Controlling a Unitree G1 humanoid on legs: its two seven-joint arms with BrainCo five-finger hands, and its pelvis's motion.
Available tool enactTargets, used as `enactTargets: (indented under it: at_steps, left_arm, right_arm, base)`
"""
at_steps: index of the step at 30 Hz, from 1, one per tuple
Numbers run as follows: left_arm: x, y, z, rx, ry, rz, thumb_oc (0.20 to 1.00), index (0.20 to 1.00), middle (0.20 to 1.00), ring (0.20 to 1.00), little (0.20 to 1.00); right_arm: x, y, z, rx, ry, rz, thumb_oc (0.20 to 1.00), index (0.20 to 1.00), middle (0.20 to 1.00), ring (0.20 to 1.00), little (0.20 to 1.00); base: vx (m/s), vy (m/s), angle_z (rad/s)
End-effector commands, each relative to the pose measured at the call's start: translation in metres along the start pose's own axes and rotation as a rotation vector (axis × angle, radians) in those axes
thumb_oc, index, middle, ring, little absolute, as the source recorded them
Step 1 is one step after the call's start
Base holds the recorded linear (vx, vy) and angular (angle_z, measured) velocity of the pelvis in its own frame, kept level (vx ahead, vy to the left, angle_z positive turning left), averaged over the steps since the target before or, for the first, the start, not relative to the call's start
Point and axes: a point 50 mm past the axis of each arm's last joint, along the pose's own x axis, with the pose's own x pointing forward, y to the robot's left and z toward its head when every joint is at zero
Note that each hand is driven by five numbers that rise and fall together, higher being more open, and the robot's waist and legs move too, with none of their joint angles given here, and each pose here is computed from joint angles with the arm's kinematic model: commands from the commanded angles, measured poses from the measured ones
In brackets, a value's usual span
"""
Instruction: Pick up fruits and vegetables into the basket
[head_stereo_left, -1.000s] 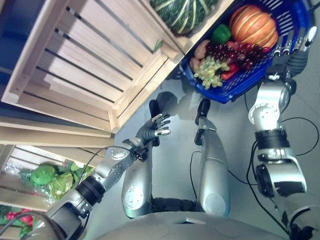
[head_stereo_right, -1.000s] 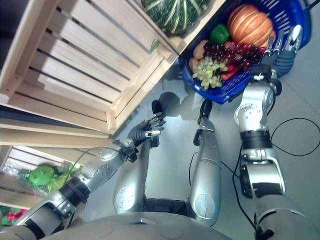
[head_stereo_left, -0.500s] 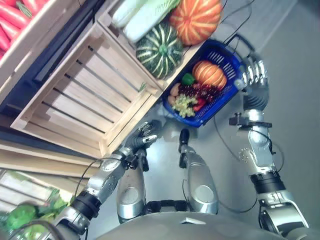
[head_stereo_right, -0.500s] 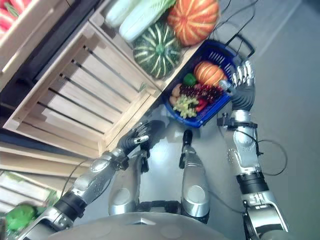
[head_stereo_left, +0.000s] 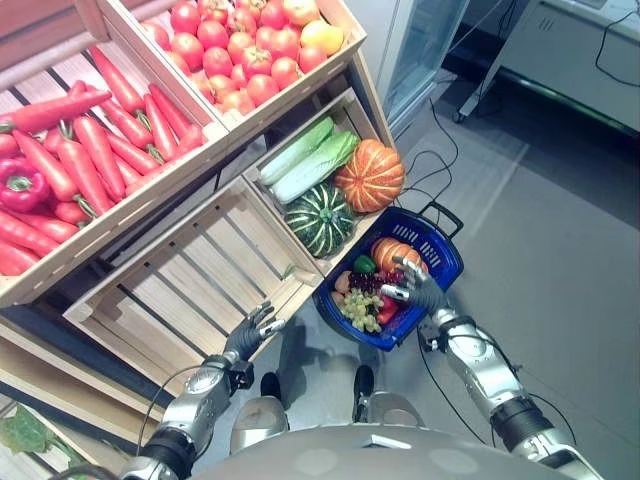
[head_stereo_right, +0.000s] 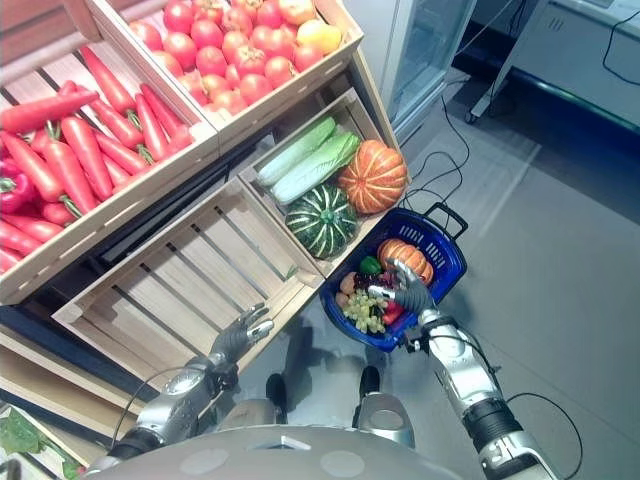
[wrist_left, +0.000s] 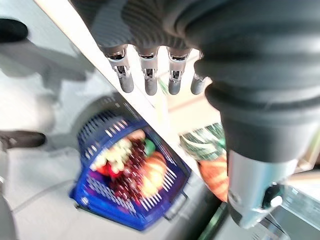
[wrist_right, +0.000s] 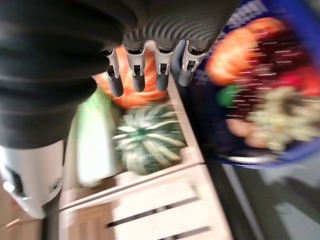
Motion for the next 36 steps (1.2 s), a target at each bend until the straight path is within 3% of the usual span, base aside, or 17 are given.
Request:
enactTargets:
  at_steps: [1,17,24,31,36]
  left_arm:
    - [0.006,-0.004,0.008,0.057,-0.038,-0.012,1.000,1.000,1.000,1.000,1.000]
    - [0.015,-0.008,-0.043,0.083,0.233,0.035,1.000,1.000,1.000,1.000,1.000]
    - [0.013,-0.013,-0.057,0.060,0.316,0.014,1.000,1.000,1.000,1.000,1.000]
    - [0.008,-0.014,-0.070,0.080,0.418,-0.012,1.000,1.000,1.000,1.000,1.000]
    - [0.010,-0.012,-0.065,0.089,0.380,0.019,1.000,1.000,1.000,1.000,1.000]
  right_arm:
    - [0.007,0.012,0.005,0.054,0.005,0.089,1.000,1.000,1.000,1.000,1.000]
    - [-0.013,0.035,-0.098,0.226,0.507,0.061,1.000,1.000,1.000,1.000,1.000]
    - [-0.029,0.048,-0.120,0.229,0.677,0.178,1.000,1.000,1.000,1.000,1.000]
    - [-0.033,0.044,-0.125,0.199,0.721,0.195,1.000,1.000,1.000,1.000,1.000]
    - [-0.033,0.045,-0.125,0.186,0.725,0.195,1.000,1.000,1.000,1.000,1.000]
  base:
    - [0.00,0.043,-0.05]
    - [0.00,0.053,-0.03]
    - [0.01,0.032,-0.01]
    - [0.01,0.012,0.00]
    - [0.01,0.004,0.00]
